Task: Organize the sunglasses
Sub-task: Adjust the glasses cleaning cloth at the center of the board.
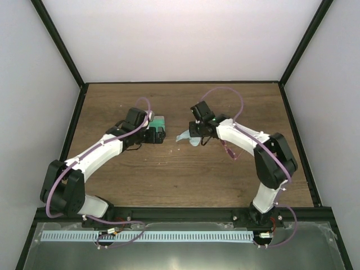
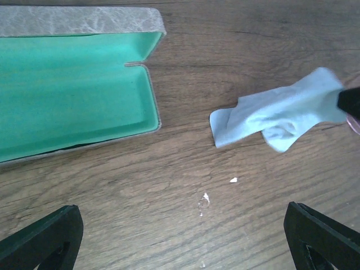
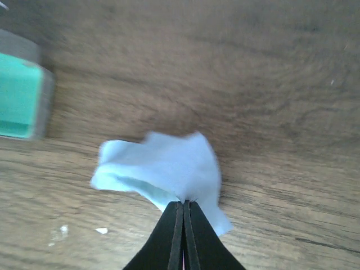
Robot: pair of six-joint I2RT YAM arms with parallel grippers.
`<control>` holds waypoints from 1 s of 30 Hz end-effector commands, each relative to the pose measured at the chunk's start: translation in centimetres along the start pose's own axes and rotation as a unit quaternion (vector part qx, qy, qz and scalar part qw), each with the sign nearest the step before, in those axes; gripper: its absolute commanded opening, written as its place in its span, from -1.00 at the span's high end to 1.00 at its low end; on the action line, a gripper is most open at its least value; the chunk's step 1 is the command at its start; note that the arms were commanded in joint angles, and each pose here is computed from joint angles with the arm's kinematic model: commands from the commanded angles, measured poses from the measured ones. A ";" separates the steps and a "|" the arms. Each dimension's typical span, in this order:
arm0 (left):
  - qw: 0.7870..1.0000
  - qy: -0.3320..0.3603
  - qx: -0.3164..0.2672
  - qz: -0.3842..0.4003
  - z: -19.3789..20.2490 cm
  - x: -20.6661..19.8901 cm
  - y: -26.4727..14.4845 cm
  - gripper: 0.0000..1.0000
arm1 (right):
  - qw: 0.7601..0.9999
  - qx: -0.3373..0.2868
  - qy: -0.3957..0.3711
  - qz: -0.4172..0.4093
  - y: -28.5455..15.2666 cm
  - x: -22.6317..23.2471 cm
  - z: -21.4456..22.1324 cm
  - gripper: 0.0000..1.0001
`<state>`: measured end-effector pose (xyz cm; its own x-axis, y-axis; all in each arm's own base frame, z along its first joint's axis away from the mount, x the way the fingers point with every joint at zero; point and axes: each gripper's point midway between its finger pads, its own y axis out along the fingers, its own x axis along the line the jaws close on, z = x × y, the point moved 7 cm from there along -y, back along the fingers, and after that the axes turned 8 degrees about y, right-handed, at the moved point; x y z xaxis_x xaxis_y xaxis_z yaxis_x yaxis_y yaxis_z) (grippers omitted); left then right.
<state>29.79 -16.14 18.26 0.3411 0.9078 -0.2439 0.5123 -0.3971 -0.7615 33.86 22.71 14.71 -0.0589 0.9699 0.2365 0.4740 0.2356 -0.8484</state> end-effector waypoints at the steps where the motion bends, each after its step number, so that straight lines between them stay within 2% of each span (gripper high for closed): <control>1: 0.999 -0.015 -0.009 0.042 -0.7 -0.8 -0.1 -1.00 | 0.999 -0.036 -0.004 -0.038 -4.5 1.7 -2.4 0.99; 6: 0.998 -0.017 -0.018 0.051 -0.8 -1.0 -0.4 -1.00 | 0.995 -0.068 0.000 -0.067 -7.5 2.2 -3.5 0.98; 12: 0.996 -0.006 -0.039 0.074 -1.2 -1.6 -1.4 -1.00 | 0.995 -0.052 0.001 -0.083 -7.9 2.4 -3.0 0.98; 16: 0.997 -0.027 -0.062 0.042 -1.7 -1.0 -2.5 -1.00 | 0.993 -0.052 -0.002 -0.106 -9.3 2.9 -3.2 0.98; 25: 0.995 -0.071 -0.068 0.032 -1.4 0.4 -3.4 -1.00 | 0.983 0.015 -0.046 -0.177 -9.9 9.2 1.1 0.97; 30: 0.995 -0.078 -0.060 0.026 -0.3 0.8 -3.4 -1.00 | 0.987 0.025 -0.024 -0.155 -9.1 8.3 1.9 0.97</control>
<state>29.23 -14.68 21.11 0.2760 0.8864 -0.3717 0.5863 -0.4617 -0.6656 26.96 29.35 23.61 -0.2991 0.8336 0.4643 0.3743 0.5501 -0.7465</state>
